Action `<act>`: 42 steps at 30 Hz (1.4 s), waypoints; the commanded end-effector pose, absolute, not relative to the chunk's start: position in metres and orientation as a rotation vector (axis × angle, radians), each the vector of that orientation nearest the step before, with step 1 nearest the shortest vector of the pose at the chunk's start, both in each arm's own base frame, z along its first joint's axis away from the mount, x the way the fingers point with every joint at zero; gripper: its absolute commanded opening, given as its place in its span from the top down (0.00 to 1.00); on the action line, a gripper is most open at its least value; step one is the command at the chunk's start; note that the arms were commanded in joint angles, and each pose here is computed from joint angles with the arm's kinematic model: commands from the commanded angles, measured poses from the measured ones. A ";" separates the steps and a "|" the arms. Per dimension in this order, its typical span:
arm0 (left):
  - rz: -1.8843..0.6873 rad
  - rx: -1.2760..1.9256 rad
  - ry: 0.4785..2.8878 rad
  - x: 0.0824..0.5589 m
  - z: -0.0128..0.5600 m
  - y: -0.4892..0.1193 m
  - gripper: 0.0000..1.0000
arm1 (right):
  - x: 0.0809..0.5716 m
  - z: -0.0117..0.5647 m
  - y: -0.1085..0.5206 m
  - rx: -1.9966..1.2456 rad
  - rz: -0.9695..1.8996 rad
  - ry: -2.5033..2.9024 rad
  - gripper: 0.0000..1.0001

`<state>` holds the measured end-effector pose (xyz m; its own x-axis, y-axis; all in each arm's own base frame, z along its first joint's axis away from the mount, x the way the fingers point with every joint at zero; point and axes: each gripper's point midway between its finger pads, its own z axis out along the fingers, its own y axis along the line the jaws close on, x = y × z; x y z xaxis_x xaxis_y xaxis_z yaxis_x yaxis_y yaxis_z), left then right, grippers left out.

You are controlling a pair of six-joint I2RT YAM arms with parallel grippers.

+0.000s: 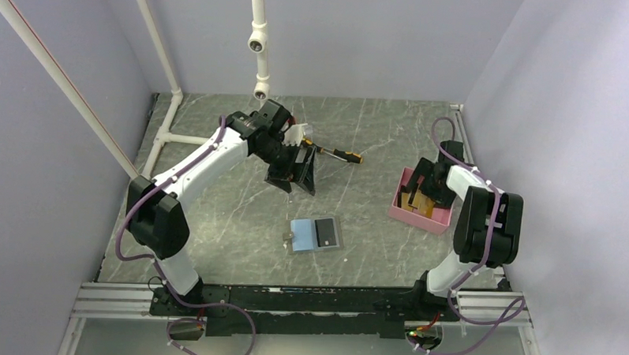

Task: Put the credit cards into the card holder
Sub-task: Pick up the credit card from the storage box.

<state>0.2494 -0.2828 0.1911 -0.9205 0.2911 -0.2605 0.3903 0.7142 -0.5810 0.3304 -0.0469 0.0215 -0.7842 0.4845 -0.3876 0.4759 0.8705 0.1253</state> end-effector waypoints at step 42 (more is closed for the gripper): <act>-1.107 0.570 2.728 0.247 0.200 -0.287 0.08 | 0.336 0.044 -0.030 0.705 0.253 2.575 0.17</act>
<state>0.2476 -0.2848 0.1927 -0.9267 0.2856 -0.2444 0.3758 0.6876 -0.6213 0.3267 -0.0269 0.0413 -0.7751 0.5178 -0.3621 0.4391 0.8535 0.2805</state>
